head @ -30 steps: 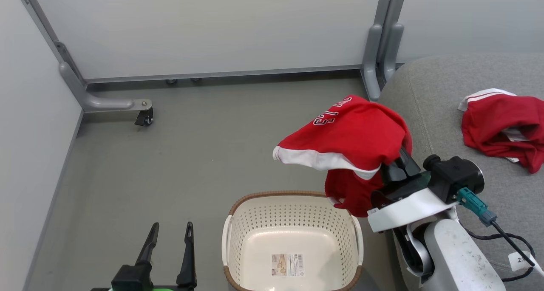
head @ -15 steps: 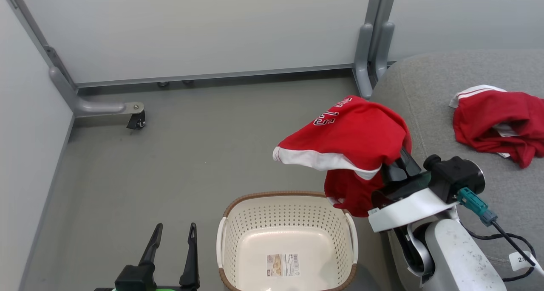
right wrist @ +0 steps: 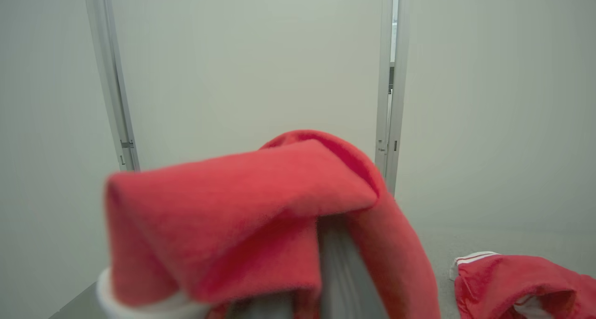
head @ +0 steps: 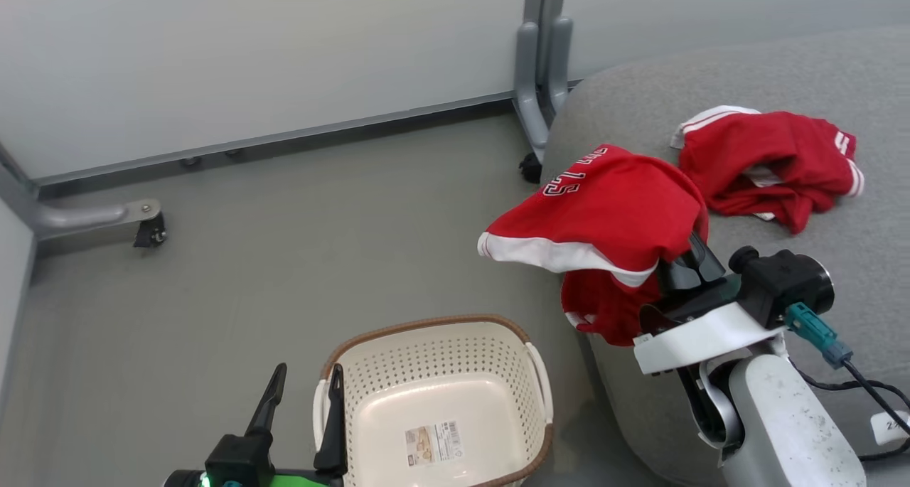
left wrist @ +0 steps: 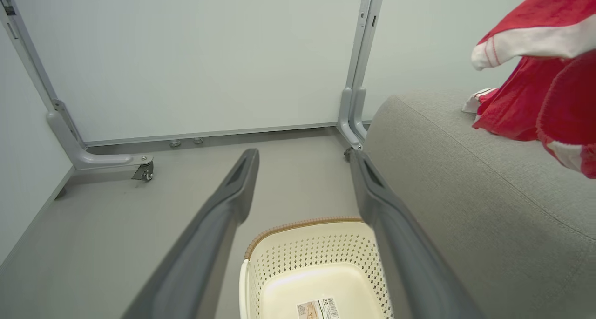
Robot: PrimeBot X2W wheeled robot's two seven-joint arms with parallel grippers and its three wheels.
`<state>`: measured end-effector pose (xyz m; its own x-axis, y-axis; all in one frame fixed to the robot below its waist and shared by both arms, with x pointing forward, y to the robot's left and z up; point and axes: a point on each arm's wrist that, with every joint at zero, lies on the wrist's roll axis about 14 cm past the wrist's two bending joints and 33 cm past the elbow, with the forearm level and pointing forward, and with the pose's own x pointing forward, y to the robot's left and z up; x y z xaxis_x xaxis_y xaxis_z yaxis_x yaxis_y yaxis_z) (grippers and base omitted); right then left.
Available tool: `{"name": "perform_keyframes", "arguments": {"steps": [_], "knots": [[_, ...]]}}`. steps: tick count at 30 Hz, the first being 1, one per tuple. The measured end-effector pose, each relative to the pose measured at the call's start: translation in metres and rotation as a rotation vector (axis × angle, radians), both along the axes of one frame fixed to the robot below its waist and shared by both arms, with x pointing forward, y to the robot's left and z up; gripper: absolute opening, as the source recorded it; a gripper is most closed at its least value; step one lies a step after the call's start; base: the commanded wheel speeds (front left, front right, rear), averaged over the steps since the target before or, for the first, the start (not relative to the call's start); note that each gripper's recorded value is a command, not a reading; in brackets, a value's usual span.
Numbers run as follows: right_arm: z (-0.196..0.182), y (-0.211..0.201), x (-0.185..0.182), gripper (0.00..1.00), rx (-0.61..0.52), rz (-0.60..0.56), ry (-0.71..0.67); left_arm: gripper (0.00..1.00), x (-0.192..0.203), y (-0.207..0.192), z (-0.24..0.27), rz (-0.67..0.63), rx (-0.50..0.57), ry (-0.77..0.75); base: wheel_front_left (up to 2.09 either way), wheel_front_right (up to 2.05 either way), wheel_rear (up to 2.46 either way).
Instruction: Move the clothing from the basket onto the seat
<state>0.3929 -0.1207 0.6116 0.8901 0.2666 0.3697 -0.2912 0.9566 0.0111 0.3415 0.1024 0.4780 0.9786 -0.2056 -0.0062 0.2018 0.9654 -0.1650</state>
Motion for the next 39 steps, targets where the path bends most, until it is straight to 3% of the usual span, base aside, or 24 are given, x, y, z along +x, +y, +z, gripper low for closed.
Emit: {"name": "perform_keyframes", "arguments": {"steps": [10,25,39], "knots": [[0.002,-0.072,-0.02,0.0,-0.015,-0.201,-0.005,1.0,0.02,-0.06,0.007,-0.176,-0.023,-0.015,0.0,0.0,0.0],[-0.006,-0.172,-0.078,0.0,-0.018,-0.517,0.026,1.0,0.033,-0.152,0.009,-0.436,-0.061,-0.015,0.0,0.0,0.0],[-0.016,-0.191,-0.09,0.0,-0.022,-0.596,0.061,1.0,0.032,-0.177,-0.004,-0.521,-0.072,0.021,0.0,0.0,0.0]]}}
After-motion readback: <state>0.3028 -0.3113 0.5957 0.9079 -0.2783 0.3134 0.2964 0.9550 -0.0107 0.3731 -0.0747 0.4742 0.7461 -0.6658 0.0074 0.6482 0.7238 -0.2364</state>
